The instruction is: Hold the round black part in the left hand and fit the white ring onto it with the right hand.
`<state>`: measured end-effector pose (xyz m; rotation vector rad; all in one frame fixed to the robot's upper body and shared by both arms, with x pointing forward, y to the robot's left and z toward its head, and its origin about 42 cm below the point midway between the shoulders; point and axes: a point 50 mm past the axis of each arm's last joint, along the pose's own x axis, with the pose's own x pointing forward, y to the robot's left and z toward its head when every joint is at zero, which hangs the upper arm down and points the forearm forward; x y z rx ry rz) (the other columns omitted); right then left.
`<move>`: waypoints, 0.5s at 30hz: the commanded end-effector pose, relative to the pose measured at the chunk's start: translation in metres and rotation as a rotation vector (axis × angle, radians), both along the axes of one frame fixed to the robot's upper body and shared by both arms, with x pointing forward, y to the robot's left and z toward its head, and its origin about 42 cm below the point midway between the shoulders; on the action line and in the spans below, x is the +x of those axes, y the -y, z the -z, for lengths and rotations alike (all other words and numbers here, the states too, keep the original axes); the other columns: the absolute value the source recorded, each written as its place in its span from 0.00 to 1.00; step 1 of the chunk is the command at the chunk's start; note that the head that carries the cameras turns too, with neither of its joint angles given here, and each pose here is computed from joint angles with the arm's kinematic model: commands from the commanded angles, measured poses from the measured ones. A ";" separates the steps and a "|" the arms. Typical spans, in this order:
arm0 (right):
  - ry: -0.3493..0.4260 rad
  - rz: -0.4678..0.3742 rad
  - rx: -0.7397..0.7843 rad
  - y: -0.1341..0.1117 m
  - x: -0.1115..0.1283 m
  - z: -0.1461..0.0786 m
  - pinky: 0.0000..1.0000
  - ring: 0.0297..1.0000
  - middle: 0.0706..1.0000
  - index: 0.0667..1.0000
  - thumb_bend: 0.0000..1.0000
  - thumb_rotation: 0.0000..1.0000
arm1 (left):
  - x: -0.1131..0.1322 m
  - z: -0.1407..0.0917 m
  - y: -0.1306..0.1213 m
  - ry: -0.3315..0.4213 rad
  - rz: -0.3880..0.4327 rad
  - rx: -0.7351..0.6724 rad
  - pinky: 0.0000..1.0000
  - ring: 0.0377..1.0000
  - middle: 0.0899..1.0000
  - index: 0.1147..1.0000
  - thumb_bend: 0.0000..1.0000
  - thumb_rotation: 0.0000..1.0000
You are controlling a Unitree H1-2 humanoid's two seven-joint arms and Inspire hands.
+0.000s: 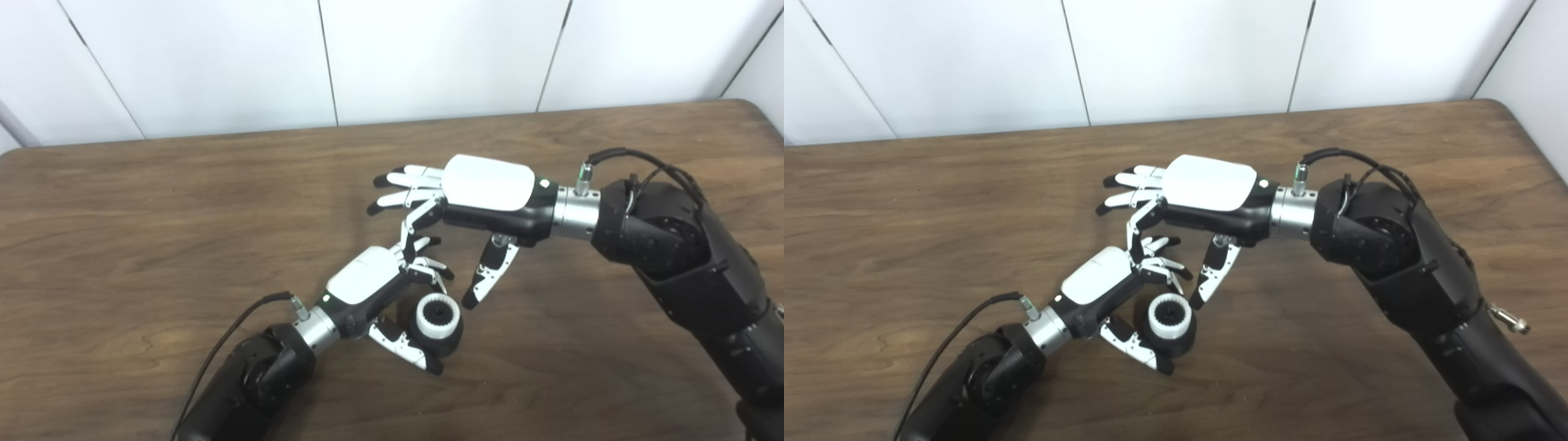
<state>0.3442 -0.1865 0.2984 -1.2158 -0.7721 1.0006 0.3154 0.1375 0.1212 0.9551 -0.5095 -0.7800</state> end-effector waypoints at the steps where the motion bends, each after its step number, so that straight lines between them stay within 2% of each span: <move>1: 0.085 -0.010 0.035 -0.002 0.001 -0.029 1.00 1.00 0.91 0.55 0.88 0.19 | 0.005 0.011 -0.020 -0.010 -0.030 0.117 1.00 0.99 0.75 0.42 0.52 0.06; 4: 0.086 -0.006 0.042 -0.003 0.001 -0.030 1.00 1.00 0.91 0.55 0.88 0.18 | 0.007 0.012 -0.024 -0.007 -0.036 0.129 1.00 0.98 0.78 0.42 0.52 0.07; 5: 0.087 -0.007 0.044 -0.003 0.002 -0.030 1.00 1.00 0.91 0.55 0.88 0.18 | 0.007 0.012 -0.025 -0.008 -0.037 0.132 1.00 0.99 0.80 0.49 0.81 0.14; 6: 0.087 -0.006 0.045 -0.003 0.002 -0.031 1.00 1.00 0.91 0.55 0.88 0.18 | 0.008 0.012 -0.027 -0.012 -0.039 0.140 1.00 0.99 0.81 0.53 0.90 0.18; 7: 0.086 -0.004 0.046 -0.003 0.002 -0.031 1.00 1.00 0.91 0.55 0.88 0.18 | 0.008 0.012 -0.028 -0.019 -0.041 0.151 1.00 0.99 0.84 0.58 0.95 0.20; 9: 0.084 0.001 0.049 -0.004 0.003 -0.031 1.00 1.00 0.91 0.55 0.89 0.17 | 0.009 0.012 -0.030 -0.026 -0.041 0.167 1.00 1.00 0.91 0.72 0.99 0.25; 12: 0.084 0.009 0.050 -0.004 0.003 -0.032 1.00 1.00 0.91 0.57 0.90 0.18 | 0.009 0.010 -0.034 -0.034 -0.052 0.180 1.00 1.00 0.99 0.94 1.00 0.30; 15: 0.087 0.015 0.049 -0.005 0.004 -0.032 1.00 1.00 0.90 0.59 0.91 0.19 | 0.010 0.009 -0.039 -0.036 -0.061 0.181 1.00 1.00 1.00 1.00 1.00 0.33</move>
